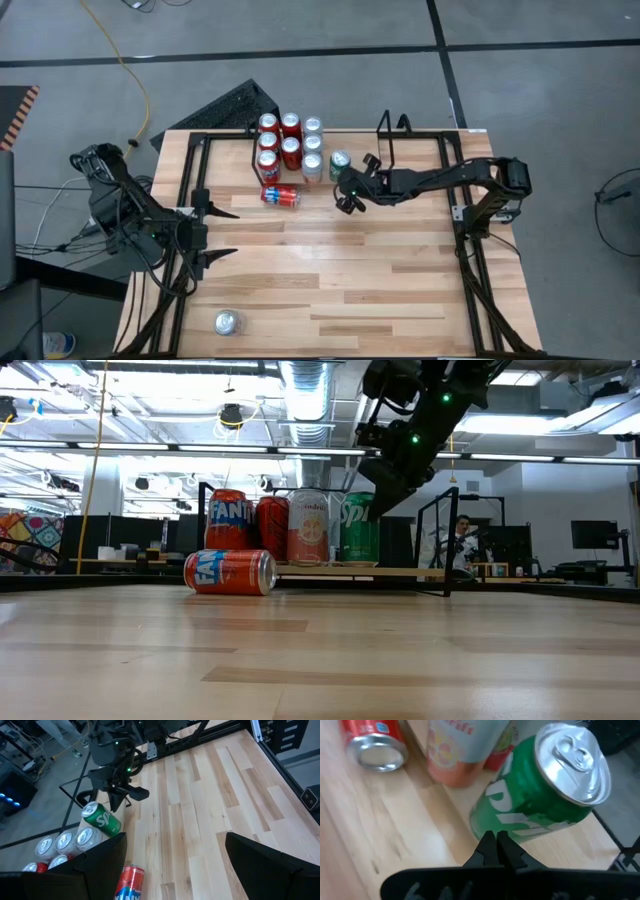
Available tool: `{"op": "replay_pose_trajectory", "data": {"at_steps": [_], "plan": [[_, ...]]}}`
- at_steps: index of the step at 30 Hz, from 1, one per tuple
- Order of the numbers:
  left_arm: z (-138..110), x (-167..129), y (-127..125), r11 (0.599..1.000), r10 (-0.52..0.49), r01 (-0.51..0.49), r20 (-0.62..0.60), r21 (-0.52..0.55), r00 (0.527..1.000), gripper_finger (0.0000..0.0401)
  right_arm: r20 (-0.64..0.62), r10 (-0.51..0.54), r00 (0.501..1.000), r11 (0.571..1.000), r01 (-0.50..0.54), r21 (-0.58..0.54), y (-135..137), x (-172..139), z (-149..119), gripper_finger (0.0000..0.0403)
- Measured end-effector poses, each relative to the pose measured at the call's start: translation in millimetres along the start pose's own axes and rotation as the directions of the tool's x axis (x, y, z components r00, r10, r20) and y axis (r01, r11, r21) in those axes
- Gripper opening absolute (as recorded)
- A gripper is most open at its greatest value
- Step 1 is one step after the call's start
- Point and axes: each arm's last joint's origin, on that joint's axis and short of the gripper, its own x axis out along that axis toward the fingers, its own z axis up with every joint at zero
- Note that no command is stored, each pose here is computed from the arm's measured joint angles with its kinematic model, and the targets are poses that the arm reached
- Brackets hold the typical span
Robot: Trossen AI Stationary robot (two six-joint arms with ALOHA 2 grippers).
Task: Place canned beverage on shelf
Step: Put the green soda can on the shelf
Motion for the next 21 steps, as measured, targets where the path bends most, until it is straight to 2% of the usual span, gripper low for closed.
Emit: {"op": "replay_pose_trajectory", "data": {"at_steps": [6, 13, 18, 21], "plan": [[0, 0, 0, 1.000, 0.000, 0.000, -0.001, 0.000, 1.000, 0.0322, 0.021, 0.007, 1.000, 0.998, -0.006, -0.055, 1, 0, 2, 0.0000], [0, 0, 0, 1.000, 0.000, 0.000, -0.001, -0.004, 1.000, 0.0322, 0.034, 0.081, 0.996, 0.992, -0.077, -0.102, 2, 1, 5, 0.0000], [0, 0, 0, 1.000, -0.001, 0.001, -0.002, -0.014, 1.000, 0.0322, -0.032, 0.070, 0.997, 0.991, -0.073, -0.113, 2, -1, -3, 0.0000], [0, 0, 0, 1.000, -0.013, 0.013, -0.004, -0.014, 1.000, 0.0322, -0.049, 0.000, 0.999, 0.995, -0.005, -0.100, -1, -2, -5, 0.0000]]}}
